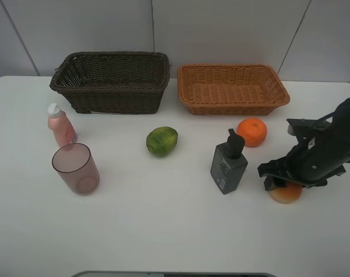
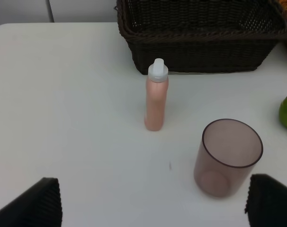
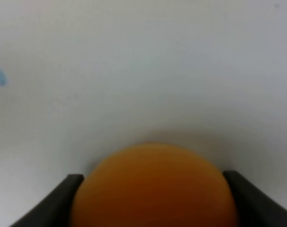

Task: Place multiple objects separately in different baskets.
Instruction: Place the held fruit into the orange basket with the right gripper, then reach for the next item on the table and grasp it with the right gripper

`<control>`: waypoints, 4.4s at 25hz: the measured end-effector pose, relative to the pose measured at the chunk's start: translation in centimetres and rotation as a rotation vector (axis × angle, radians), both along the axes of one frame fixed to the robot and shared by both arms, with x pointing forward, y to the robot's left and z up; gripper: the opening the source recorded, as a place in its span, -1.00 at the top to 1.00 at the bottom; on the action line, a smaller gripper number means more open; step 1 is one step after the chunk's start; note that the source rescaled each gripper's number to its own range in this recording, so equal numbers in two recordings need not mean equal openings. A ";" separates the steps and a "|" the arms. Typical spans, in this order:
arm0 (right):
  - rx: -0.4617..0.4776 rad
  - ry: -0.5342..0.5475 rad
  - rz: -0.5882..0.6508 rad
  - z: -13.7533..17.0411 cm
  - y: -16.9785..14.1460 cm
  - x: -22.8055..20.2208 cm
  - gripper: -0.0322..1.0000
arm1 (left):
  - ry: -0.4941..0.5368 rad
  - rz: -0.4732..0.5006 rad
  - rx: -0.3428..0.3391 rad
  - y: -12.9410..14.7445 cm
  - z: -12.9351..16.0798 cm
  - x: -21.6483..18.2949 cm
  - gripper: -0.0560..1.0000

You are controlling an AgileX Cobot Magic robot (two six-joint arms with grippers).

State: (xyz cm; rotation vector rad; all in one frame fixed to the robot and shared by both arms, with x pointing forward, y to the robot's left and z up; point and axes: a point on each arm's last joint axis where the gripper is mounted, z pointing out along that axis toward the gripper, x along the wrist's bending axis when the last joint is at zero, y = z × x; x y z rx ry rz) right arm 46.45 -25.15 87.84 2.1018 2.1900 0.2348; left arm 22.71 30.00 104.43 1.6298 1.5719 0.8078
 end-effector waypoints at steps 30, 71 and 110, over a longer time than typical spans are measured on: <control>-0.142 -0.129 0.066 17.3 0.5 8.9 0.25 | 0.000 0.000 0.000 0.0 0.0 0.0 -1.00; -0.104 -0.246 0.075 8.4 4.1 25.6 -1.00 | 0.000 0.000 0.000 0.0 0.0 0.0 -1.00; -0.015 -0.248 0.043 3.9 3.9 11.3 -1.00 | 0.000 0.000 0.000 0.0 0.0 0.0 -1.00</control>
